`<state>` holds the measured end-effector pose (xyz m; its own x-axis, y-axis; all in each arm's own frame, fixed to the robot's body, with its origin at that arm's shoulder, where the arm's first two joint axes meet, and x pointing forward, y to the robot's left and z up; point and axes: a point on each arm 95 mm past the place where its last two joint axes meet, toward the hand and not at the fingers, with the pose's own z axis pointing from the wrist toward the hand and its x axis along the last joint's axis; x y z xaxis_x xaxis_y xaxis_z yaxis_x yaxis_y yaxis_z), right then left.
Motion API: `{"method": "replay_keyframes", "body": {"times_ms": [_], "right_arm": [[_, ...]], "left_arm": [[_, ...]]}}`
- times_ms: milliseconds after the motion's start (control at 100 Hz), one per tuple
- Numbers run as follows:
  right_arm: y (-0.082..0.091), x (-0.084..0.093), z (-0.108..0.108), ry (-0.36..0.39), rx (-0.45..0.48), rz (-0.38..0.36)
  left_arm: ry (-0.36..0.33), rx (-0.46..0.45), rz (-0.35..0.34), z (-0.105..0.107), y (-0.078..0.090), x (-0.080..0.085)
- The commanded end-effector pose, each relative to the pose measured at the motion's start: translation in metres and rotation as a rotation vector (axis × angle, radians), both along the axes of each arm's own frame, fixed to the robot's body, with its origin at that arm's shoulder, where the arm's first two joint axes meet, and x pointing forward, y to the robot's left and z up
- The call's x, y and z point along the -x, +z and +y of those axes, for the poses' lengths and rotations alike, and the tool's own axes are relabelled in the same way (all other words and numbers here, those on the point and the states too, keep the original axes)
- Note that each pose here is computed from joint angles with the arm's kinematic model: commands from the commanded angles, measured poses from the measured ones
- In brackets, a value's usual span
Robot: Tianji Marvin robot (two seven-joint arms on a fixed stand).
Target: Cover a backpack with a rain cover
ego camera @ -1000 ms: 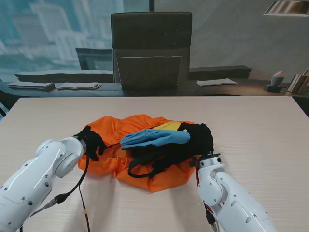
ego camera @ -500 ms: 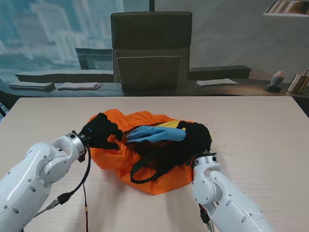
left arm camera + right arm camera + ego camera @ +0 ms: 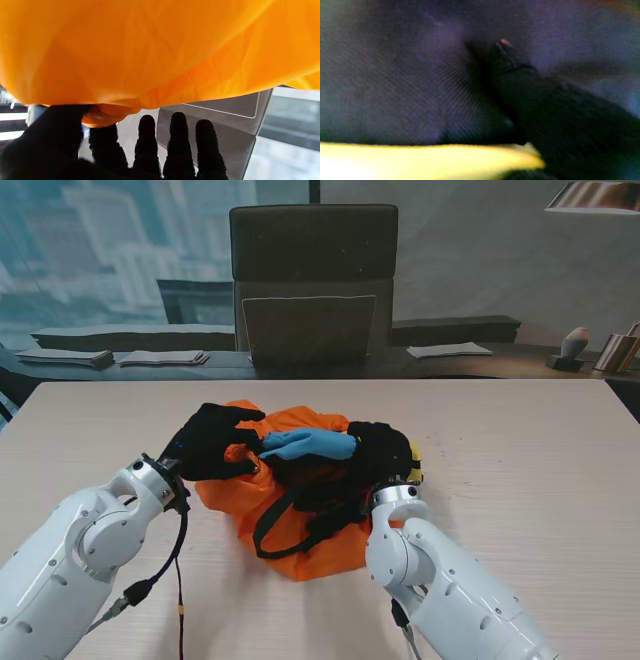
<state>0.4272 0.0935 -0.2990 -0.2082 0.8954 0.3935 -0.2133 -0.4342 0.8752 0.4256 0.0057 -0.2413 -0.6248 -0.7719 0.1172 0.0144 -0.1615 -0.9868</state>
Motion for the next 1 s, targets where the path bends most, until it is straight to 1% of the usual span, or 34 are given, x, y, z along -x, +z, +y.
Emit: {"method": "replay_keyframes", "body": {"times_ms": [0,50,120,160,230,300,340,380,460,540,580,690,760,790,850,900,990], "right_arm": [[0.006,0.001,0.013,-0.001,-0.016,0.024],[0.007,0.001,0.016,-0.003,0.008,0.036],[0.006,-0.001,0.017,0.016,0.090,0.048],[0.006,0.000,0.018,0.018,0.117,0.059],[0.007,0.001,0.022,0.022,0.114,0.081],[0.009,0.003,0.025,0.035,0.098,0.094],[0.010,0.005,0.026,0.063,0.098,0.097],[0.011,0.006,0.027,0.116,0.115,0.089],[0.013,0.007,0.027,0.219,0.196,0.059],[0.016,0.008,0.027,0.273,0.245,0.047],[0.017,0.008,0.027,0.297,0.254,0.038],[0.021,0.009,0.029,0.349,0.267,0.005],[0.023,0.011,0.030,0.364,0.265,-0.010],[0.023,0.012,0.029,0.370,0.271,-0.013],[0.023,0.014,0.028,0.374,0.278,-0.010],[0.022,0.017,0.027,0.378,0.264,0.003],[0.021,0.023,0.021,0.376,0.232,0.024]], "left_arm": [[-0.053,0.055,0.008,-0.016,0.008,0.010],[-0.065,0.067,0.005,-0.018,0.011,0.013],[-0.078,0.105,0.014,-0.021,0.014,0.017],[-0.087,0.127,0.028,-0.024,0.015,0.018],[-0.106,0.141,0.060,-0.028,0.015,0.018],[-0.124,0.143,0.084,-0.034,0.012,0.015],[-0.123,0.136,0.086,-0.037,0.009,0.011],[-0.120,0.135,0.091,-0.040,0.007,0.008],[-0.103,0.194,0.135,-0.046,-0.001,0.000],[-0.095,0.229,0.162,-0.049,-0.004,-0.006],[-0.095,0.218,0.172,-0.050,-0.006,-0.007],[-0.084,0.151,0.168,-0.049,-0.010,-0.011],[-0.059,0.143,0.131,-0.046,-0.011,-0.013],[-0.052,0.140,0.126,-0.045,-0.011,-0.012],[-0.036,0.122,0.130,-0.039,-0.009,-0.010],[-0.022,0.105,0.131,-0.035,-0.008,-0.008],[0.019,0.058,0.101,-0.026,-0.008,-0.006]]}}
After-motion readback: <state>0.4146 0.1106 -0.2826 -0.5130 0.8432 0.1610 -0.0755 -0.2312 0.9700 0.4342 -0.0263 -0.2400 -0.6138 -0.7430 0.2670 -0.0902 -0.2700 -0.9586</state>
